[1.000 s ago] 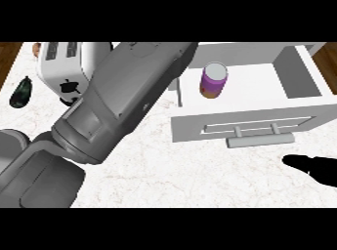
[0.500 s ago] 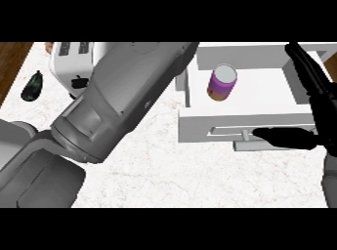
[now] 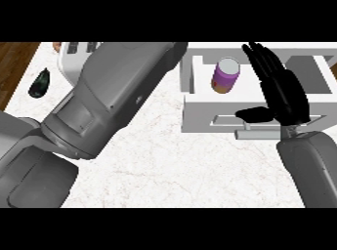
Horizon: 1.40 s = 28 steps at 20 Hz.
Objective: Pick up the can, place it into the drawer and close the drawer
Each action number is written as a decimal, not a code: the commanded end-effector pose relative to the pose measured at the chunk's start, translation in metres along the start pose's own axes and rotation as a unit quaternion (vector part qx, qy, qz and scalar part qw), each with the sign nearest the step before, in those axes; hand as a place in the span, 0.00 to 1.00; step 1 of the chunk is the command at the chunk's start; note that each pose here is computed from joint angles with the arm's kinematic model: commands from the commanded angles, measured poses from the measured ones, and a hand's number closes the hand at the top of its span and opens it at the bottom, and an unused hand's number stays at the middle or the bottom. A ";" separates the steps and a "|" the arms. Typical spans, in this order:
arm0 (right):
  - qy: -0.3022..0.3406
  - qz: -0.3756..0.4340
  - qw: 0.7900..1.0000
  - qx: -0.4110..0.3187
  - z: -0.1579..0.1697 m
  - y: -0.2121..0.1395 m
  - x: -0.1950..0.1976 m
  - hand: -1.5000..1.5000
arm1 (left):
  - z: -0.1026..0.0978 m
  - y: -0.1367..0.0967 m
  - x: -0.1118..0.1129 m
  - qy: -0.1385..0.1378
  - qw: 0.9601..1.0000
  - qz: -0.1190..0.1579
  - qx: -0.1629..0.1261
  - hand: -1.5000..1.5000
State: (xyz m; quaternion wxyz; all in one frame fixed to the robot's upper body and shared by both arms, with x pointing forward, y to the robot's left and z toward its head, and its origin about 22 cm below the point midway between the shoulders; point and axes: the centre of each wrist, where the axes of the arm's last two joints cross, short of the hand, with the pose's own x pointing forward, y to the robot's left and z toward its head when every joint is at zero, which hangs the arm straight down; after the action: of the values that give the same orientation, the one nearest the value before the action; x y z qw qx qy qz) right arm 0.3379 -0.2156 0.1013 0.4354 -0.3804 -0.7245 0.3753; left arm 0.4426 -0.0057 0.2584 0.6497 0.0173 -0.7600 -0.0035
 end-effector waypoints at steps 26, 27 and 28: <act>0.042 0.113 0.985 -0.120 -0.120 0.038 -0.009 0.00 | -0.009 0.092 -0.003 0.009 1.000 -0.018 0.005 0.00; 0.044 0.118 0.984 -0.124 -0.129 0.034 0.001 0.00 | -0.004 0.077 0.000 0.015 1.000 -0.010 -0.001 0.00; 0.042 0.117 0.984 -0.130 -0.131 0.025 -0.006 0.00 | -0.006 0.091 -0.011 0.015 1.000 -0.013 0.003 0.00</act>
State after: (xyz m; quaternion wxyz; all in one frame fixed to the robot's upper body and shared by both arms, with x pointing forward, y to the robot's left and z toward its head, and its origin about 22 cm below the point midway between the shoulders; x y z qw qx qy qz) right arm 0.4538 -0.1800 0.0935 0.3864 -0.5130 -0.6893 0.3353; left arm 0.4496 0.0771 0.2564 0.6587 0.0309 -0.7517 -0.0063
